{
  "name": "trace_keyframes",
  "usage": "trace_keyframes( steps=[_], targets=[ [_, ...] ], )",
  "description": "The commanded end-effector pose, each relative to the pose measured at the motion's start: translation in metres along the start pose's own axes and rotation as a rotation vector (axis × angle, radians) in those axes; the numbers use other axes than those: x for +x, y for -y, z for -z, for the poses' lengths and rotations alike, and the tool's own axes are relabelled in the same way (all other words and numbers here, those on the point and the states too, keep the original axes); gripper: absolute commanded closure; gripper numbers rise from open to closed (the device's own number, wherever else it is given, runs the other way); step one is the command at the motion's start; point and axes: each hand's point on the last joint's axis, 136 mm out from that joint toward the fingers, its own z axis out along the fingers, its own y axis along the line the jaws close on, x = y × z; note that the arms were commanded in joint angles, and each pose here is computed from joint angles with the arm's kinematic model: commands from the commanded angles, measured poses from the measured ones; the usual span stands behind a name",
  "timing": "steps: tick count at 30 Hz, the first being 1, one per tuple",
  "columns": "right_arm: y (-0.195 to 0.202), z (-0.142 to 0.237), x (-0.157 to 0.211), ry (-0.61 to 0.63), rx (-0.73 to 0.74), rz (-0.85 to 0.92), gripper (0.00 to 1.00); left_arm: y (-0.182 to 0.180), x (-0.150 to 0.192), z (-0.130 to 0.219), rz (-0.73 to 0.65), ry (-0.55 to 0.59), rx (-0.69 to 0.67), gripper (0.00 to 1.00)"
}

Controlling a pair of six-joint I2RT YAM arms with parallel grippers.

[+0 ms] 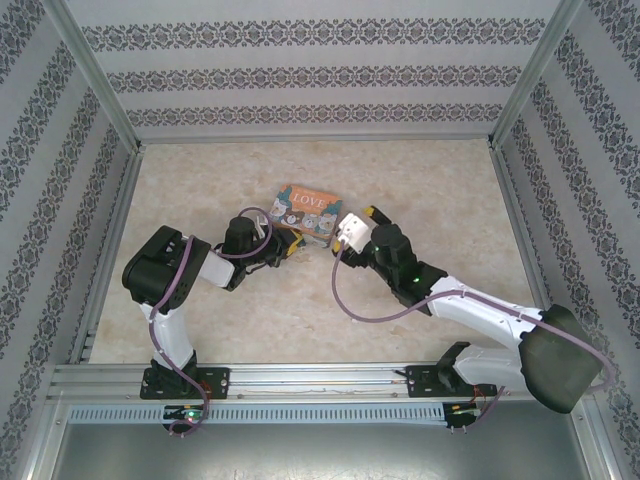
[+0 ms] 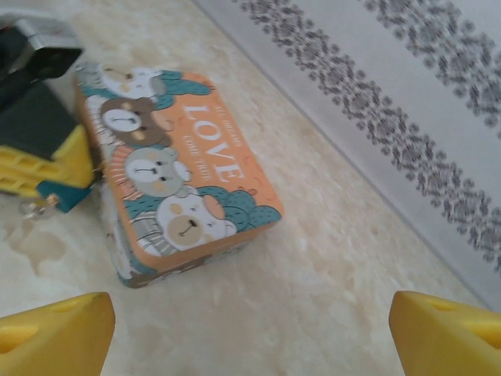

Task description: Unlock a padlock with a key

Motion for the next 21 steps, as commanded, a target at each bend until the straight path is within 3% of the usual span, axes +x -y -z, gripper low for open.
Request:
trace_keyframes(
  steps=[1,11,21],
  targets=[
    [-0.016,-0.002,0.0,0.011,-0.026,0.149,0.09,0.017,0.001,-0.003,-0.025,0.0,0.034,0.88],
    [-0.06,-0.02,0.014,-0.041,-0.136,0.274,0.19,0.019,0.003,-0.005,0.011,0.009,0.031,0.89],
    [-0.089,-0.046,0.011,-0.017,-0.25,0.31,0.5,0.023,0.007,-0.003,0.02,0.015,0.021,0.89]
  ],
)
